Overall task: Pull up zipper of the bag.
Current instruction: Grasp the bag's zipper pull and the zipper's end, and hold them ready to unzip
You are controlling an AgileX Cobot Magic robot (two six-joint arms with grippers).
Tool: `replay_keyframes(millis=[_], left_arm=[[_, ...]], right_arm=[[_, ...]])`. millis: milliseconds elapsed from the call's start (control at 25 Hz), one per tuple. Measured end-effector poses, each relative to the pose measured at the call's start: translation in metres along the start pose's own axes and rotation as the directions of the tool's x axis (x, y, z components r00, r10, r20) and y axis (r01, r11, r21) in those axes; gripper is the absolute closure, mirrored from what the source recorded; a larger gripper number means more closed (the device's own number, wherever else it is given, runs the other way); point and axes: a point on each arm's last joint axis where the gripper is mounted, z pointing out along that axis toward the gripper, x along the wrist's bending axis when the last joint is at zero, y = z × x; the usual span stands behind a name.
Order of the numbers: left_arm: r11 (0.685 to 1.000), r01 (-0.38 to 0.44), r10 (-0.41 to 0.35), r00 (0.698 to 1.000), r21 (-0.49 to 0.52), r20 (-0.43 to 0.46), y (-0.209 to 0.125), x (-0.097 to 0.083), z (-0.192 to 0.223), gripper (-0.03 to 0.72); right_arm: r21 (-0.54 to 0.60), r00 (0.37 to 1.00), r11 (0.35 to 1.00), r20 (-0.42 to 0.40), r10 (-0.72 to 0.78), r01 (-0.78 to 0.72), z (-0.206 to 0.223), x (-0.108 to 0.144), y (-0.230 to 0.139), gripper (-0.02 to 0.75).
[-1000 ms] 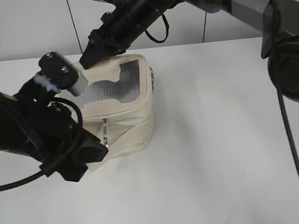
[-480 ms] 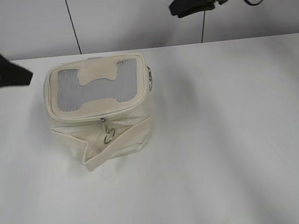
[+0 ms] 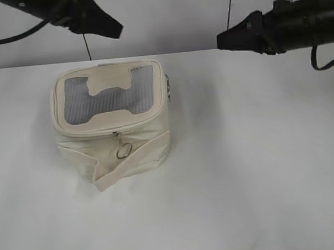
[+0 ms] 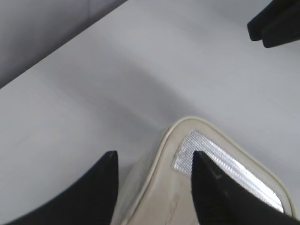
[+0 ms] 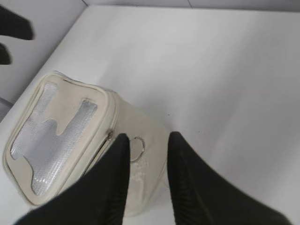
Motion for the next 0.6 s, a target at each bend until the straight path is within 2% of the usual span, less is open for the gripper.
replay_keyframes(millis=[80,160,280,400,600], left_arm=[[0.999,-0.040,0.039,0.997,0.014,0.068,0.011,0.005,0.022,0.260],[0.997,-0.068,0.061,0.989,0.048,0.133,0.012,0.008,0.045,0.248],[0.985,-0.134,0.114,0.978,0.106,0.174,0.012,0.009,0.068,0.242],[0.973,-0.175,0.143,0.970,0.151,0.198,0.010,0.005,0.079,0.241],[0.961,-0.190,0.153,0.970,0.199,0.189,0.007,0.005,0.079,0.241]], right_arm=[[-0.015,1.000,1.000,-0.002,-0.014,0.014,-0.005,0.002,-0.018,0.456],[0.009,0.999,0.999,-0.008,-0.033,0.033,-0.001,0.003,-0.029,0.378],[0.047,0.999,0.998,-0.020,-0.048,0.049,0.011,0.003,-0.041,0.277],[0.070,0.997,0.995,-0.034,-0.066,0.068,0.019,0.004,-0.047,0.248],[0.110,0.992,0.988,-0.070,-0.103,0.110,0.035,0.012,-0.060,0.242]])
